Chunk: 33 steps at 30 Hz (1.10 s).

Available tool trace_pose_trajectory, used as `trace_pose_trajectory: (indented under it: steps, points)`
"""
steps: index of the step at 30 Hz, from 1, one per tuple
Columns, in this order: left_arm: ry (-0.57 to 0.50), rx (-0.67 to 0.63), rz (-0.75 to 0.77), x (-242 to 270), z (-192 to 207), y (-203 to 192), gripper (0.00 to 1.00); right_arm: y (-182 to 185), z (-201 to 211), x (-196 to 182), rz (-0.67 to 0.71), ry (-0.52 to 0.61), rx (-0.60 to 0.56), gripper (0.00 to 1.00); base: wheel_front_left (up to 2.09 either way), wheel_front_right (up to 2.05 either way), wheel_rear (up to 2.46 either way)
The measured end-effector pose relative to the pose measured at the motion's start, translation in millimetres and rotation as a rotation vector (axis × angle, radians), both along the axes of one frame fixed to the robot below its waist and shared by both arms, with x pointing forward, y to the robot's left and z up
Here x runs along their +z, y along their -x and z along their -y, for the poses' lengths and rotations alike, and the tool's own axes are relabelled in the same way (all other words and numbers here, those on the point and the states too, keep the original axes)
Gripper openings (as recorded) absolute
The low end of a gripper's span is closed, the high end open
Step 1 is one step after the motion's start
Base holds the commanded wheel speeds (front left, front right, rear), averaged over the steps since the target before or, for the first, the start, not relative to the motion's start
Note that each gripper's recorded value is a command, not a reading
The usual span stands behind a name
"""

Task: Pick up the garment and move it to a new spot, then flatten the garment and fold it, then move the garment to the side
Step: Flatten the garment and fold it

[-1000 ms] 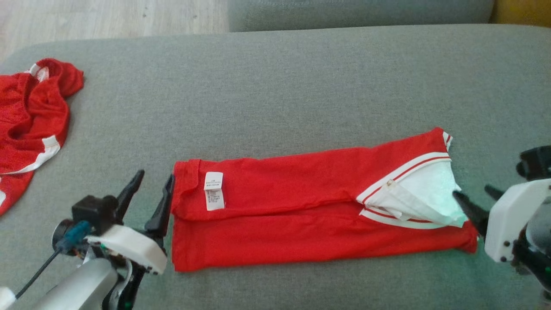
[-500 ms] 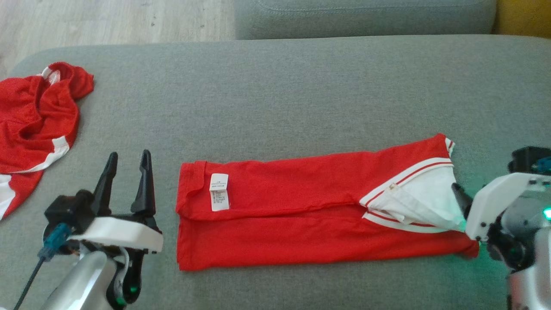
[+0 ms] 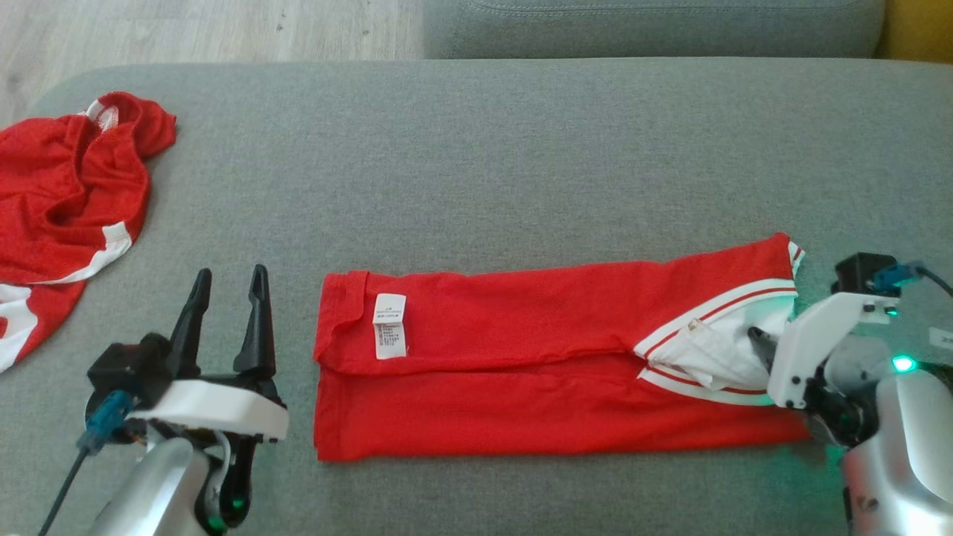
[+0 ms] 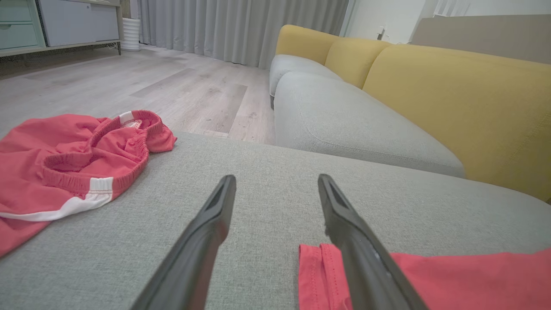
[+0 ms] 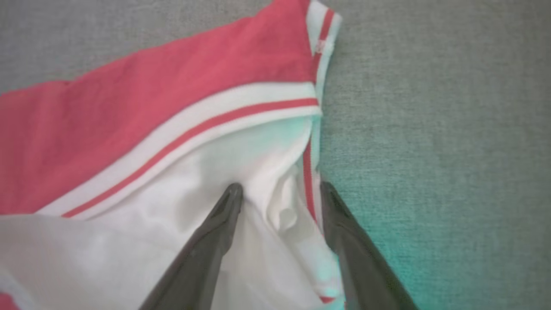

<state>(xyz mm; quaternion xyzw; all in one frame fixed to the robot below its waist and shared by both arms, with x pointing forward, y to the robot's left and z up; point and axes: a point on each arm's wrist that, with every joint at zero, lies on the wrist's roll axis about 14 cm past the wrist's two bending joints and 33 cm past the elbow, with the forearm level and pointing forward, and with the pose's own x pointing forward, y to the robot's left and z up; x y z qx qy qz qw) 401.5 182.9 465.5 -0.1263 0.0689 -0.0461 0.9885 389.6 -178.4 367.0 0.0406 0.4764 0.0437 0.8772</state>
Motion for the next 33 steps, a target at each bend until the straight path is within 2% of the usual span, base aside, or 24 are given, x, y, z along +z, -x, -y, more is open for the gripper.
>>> trace_pose_trajectory:
  steps: [1,6,11,19,25,28,33]
  points:
    - [0.000,0.002,0.001,0,0,0,1.00,0,-3,1,-0.002,-0.009,0.006,0.00,0.00,0.00,0.00]
    - [-0.004,0.000,0.005,0,0,-3,1.00,1,-14,2,-0.001,-0.051,0.030,0.00,0.00,0.00,0.00]
    - [-0.003,-0.020,0.012,1,6,-5,1.00,-2,5,14,0.040,-0.027,0.008,0.00,0.00,0.00,0.00]
    - [-0.006,-0.031,0.029,6,9,-9,1.00,6,102,62,0.145,0.163,-0.146,0.00,0.00,0.00,0.00]
    - [-0.012,-0.043,0.021,2,12,-6,1.00,22,141,86,0.179,0.255,-0.233,0.00,0.00,0.00,0.00]
    - [-0.013,-0.043,0.025,3,12,-6,1.00,26,146,92,0.183,0.281,-0.235,0.00,0.00,0.00,0.00]
    - [-0.022,-0.038,0.039,8,9,-3,1.00,23,113,100,0.207,0.271,-0.136,0.00,0.00,0.00,0.00]
